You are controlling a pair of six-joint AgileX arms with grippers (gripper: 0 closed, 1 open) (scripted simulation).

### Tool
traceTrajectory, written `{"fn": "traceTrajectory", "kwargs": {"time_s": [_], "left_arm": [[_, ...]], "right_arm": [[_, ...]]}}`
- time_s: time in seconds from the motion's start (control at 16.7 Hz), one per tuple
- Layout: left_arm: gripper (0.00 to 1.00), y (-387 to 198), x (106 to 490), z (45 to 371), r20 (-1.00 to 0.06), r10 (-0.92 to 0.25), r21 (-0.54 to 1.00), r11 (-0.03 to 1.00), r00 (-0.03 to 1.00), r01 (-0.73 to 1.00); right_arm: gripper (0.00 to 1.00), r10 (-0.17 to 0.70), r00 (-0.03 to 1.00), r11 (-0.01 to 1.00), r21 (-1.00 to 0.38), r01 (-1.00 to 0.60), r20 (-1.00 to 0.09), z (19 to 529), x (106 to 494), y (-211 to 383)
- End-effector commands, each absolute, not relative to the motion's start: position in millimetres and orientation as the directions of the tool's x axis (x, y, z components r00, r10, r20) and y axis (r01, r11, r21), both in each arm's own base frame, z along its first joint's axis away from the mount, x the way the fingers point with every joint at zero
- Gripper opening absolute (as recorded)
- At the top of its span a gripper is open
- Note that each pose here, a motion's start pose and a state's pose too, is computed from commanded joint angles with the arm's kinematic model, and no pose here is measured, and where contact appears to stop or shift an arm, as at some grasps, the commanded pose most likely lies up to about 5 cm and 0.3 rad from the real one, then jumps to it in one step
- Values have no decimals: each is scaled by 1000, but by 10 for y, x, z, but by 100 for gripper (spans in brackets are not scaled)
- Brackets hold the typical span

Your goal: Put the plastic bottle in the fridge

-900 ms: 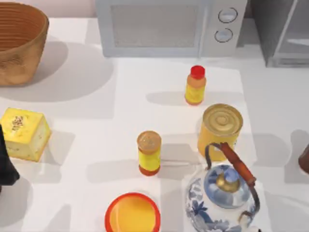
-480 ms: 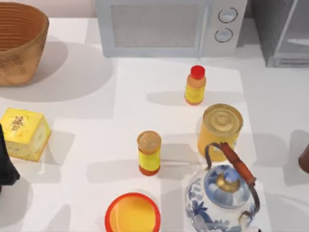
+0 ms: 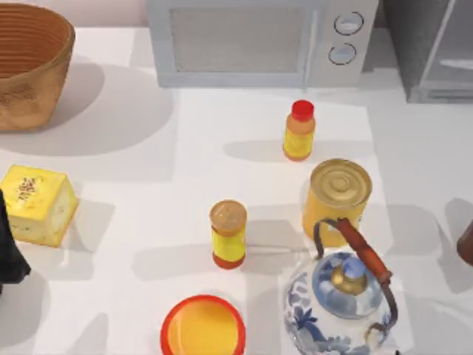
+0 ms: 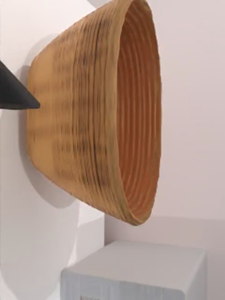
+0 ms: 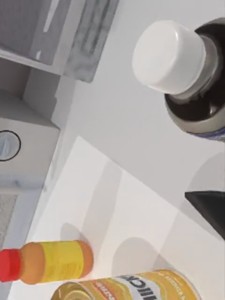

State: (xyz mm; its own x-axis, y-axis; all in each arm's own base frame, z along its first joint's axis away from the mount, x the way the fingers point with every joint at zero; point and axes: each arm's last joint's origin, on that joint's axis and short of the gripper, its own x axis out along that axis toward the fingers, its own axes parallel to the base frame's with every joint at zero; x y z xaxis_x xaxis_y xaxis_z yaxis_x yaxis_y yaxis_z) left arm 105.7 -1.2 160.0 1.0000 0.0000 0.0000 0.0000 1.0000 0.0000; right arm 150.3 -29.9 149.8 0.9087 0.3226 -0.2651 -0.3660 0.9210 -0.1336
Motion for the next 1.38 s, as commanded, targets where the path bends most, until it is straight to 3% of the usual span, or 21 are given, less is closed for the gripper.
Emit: {"fn": "traceTrajectory", "kwargs": {"time_s": [0.3, 0.6, 0.9, 1.38], "left_arm": [[100, -12, 1057, 1600, 0, 0, 0, 1000, 1000, 0], [100, -12, 1057, 1600, 0, 0, 0, 1000, 1000, 0], [100, -12, 1057, 1600, 0, 0, 0, 1000, 1000, 0], [100, -12, 1057, 1600, 0, 0, 0, 1000, 1000, 0]], "right_arm": [[100, 515, 809, 830, -73, -553, -283, 1233, 1698, -615], [100, 647, 739, 750, -15, -661, -187, 903, 1734, -912], [100, 695, 711, 715, 2, -699, -103, 707, 1698, -1052], [100, 698, 709, 713, 5, -701, -100, 697, 1711, -1054]]}}
